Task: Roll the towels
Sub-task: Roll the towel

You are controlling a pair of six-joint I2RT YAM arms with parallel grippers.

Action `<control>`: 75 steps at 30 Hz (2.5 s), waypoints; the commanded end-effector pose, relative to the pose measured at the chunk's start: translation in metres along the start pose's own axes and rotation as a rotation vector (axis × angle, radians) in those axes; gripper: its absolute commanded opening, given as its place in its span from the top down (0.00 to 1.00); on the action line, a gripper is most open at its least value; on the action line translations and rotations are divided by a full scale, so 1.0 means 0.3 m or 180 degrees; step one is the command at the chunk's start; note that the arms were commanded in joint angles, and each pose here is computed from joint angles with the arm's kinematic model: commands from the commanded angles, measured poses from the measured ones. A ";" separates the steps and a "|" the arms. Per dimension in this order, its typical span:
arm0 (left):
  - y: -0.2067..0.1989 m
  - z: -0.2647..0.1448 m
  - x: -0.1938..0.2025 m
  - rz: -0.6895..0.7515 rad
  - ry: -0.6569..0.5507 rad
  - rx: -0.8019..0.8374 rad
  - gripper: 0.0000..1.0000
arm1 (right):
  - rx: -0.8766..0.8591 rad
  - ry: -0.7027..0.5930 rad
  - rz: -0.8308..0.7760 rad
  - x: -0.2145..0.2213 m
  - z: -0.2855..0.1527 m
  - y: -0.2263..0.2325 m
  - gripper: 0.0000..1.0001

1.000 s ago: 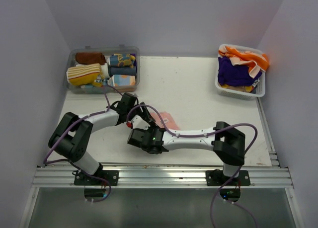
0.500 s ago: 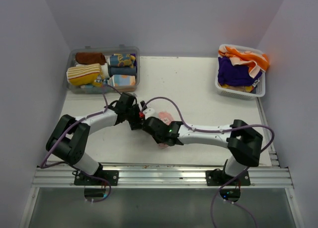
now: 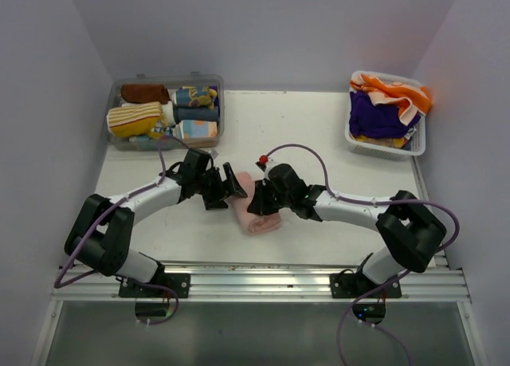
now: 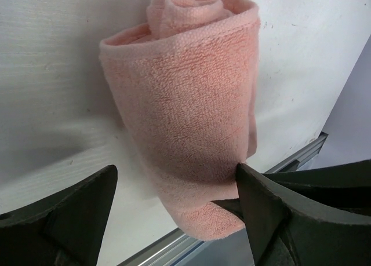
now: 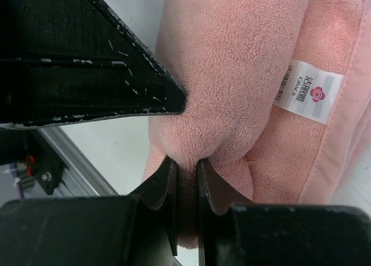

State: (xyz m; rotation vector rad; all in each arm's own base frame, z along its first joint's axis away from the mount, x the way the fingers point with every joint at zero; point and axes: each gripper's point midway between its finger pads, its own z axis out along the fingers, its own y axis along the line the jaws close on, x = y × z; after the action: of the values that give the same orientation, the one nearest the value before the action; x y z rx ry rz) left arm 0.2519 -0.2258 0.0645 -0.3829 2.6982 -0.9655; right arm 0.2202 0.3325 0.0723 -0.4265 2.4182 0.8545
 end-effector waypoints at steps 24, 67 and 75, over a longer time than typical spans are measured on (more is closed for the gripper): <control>-0.006 0.115 0.021 0.0024 0.0243 -0.0013 0.48 | 0.0791 0.0001 -0.0276 -0.017 -0.224 -0.081 0.24; -0.015 0.028 0.003 -0.0062 0.0061 -0.0013 0.25 | 0.1137 -0.0011 -0.1271 0.081 0.012 0.071 0.82; -0.088 -0.043 -0.038 0.0065 -0.0047 0.0182 0.20 | 0.0228 -0.0048 -0.0279 0.040 -0.003 0.072 0.81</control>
State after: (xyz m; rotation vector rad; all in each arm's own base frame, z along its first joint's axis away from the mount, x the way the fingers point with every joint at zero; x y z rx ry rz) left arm 0.2579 -0.2341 0.0730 -0.4171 2.6859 -1.0113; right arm 0.2138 0.3258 0.0687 -0.5739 2.3485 0.4096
